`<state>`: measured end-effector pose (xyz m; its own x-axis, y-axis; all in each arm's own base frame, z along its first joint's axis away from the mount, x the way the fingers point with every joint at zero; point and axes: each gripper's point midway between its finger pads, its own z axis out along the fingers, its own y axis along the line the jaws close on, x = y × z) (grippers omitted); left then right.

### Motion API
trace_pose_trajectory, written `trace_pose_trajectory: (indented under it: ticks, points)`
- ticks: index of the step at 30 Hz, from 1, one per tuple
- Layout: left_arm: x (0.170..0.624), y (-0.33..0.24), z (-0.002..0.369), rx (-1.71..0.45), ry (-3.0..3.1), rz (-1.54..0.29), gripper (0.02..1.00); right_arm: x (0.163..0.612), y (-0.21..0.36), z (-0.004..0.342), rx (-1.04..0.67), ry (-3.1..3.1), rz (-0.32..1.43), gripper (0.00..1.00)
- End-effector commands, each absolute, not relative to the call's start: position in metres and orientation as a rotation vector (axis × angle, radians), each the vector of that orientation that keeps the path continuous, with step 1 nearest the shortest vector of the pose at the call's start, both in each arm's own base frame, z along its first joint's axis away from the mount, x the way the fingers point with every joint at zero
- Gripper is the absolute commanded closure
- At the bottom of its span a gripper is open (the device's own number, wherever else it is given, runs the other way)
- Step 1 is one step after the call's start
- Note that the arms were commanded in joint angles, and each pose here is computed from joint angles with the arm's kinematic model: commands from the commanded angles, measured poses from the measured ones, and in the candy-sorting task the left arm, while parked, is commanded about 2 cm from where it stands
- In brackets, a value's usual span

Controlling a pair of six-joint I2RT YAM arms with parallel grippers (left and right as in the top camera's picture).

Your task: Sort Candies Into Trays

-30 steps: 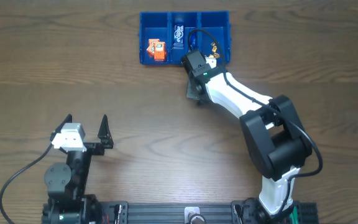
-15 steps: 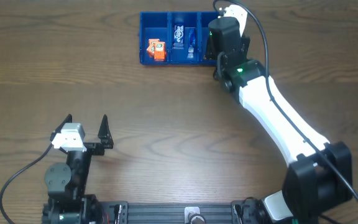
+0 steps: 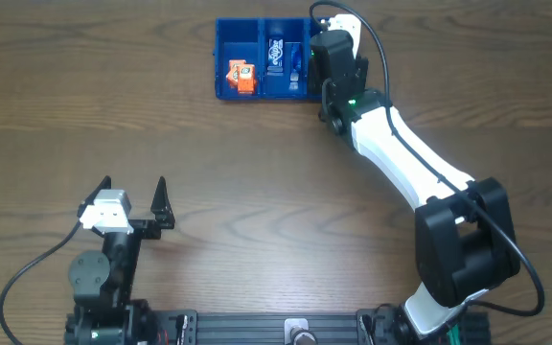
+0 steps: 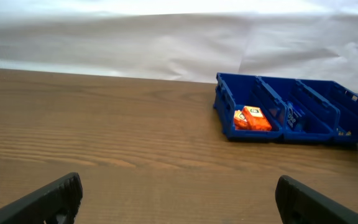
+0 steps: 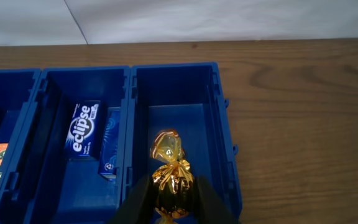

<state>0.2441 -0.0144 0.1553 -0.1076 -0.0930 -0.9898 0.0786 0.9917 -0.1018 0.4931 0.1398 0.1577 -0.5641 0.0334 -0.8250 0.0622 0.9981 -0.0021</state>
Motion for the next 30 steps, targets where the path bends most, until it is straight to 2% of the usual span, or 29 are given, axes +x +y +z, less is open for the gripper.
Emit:
trace_pose_trajectory:
  ticks: [1,2,4,5,12,17,20,24,27,28,30]
  points:
    - [0.243,-0.018,0.139,0.002,1.719,-0.162,0.02,0.492,0.137,0.152,0.071,2.182,-0.047,0.654]
    - [0.243,-0.018,0.139,0.002,1.719,-0.162,0.02,0.492,0.137,0.151,0.069,2.186,-0.049,0.435]
    - [0.243,-0.018,0.139,0.002,1.719,-0.162,0.02,0.491,0.137,0.15,0.068,2.192,-0.052,0.169]
    - [0.243,-0.018,0.139,0.002,1.719,-0.162,0.023,0.491,0.137,0.15,0.067,2.192,-0.052,0.001]
    - [0.243,-0.018,0.139,0.002,1.719,-0.162,0.02,0.484,0.133,0.153,0.065,2.212,-0.066,0.001]
    - [0.243,-0.018,0.139,0.002,1.719,-0.162,0.02,0.459,0.1,0.207,0.121,2.184,-0.074,0.001]
    - [0.243,-0.018,0.139,0.002,1.719,-0.162,0.02,0.431,0.046,0.245,0.201,2.17,-0.12,0.001]
    - [0.243,-0.018,0.139,0.002,1.719,-0.162,0.02,0.372,0.006,0.287,0.189,2.035,-0.162,0.001]
    - [0.243,-0.018,0.139,0.002,1.719,-0.162,0.02,0.33,-0.015,0.291,0.217,1.94,-0.048,0.001]
    - [0.243,-0.018,0.139,0.002,1.719,-0.162,0.02,0.298,-0.028,0.285,0.239,1.877,-0.001,0.001]
    - [0.243,-0.018,0.139,0.002,1.719,-0.162,0.02,0.274,-0.038,0.278,0.258,1.82,-0.028,0.001]
